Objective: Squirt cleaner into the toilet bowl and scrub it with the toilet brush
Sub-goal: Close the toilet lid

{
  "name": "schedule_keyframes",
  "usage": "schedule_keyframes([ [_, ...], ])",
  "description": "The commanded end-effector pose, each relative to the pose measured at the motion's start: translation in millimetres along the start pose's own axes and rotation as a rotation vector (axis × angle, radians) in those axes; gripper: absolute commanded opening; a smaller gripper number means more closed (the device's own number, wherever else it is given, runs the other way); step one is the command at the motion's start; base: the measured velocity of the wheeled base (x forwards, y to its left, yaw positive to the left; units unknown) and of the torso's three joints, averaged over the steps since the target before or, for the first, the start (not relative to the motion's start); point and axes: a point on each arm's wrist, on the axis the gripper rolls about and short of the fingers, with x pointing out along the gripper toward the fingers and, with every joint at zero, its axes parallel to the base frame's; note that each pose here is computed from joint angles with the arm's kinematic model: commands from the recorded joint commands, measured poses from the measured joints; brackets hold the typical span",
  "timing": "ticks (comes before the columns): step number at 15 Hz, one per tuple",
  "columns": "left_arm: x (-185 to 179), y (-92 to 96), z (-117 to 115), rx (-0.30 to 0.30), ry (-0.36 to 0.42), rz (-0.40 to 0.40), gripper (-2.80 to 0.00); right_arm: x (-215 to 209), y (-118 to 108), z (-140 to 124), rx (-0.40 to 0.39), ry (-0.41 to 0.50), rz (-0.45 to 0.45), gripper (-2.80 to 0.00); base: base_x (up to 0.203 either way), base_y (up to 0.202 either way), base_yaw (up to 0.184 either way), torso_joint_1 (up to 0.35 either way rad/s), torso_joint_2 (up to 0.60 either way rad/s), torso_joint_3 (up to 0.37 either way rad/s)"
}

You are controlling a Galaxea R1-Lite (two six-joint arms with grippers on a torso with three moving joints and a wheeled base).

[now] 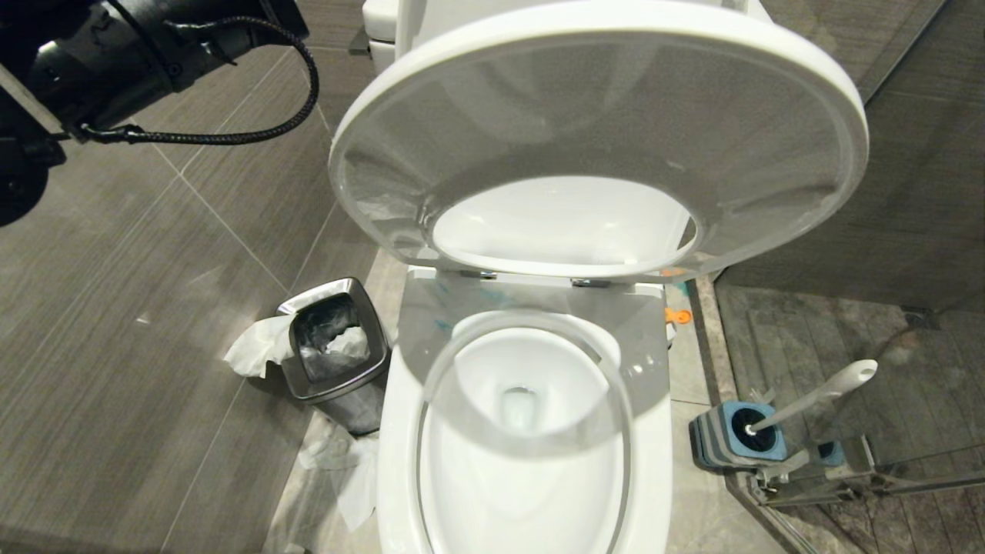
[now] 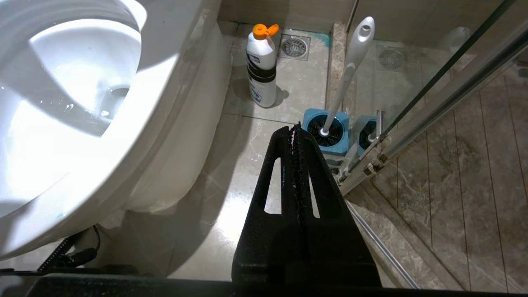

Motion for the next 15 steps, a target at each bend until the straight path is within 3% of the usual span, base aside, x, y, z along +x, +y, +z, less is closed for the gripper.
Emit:
schedule_keyframes([
  [1,5,2.4,-8,-0.001,0.013,-0.001,-2.80,0,0,0,0.000,0.000,0.000,-2.80,0.000,0.000,0.000,0.000,0.00,0.000],
  [5,30,10.3,-23,0.003,0.008,-0.003,-2.80,0,0,0,0.000,0.000,0.000,-2.80,0.000,0.000,0.000,0.000,0.00,0.000],
  [9,61,10.7,-22,0.011,-0.039,-0.028,-2.80,0,0,0,0.000,0.000,0.000,-2.80,0.000,0.000,0.000,0.000,0.00,0.000],
  [12,77,8.7,-44,0.079,-0.002,-0.043,-2.80,0,0,0,0.000,0.000,0.000,-2.80,0.000,0.000,0.000,0.000,0.00,0.000],
  [15,82,4.2,-57,0.093,0.015,-0.058,-2.80,0,0,0,0.000,0.001,0.000,-2.80,0.000,0.000,0.000,0.000,0.00,0.000],
])
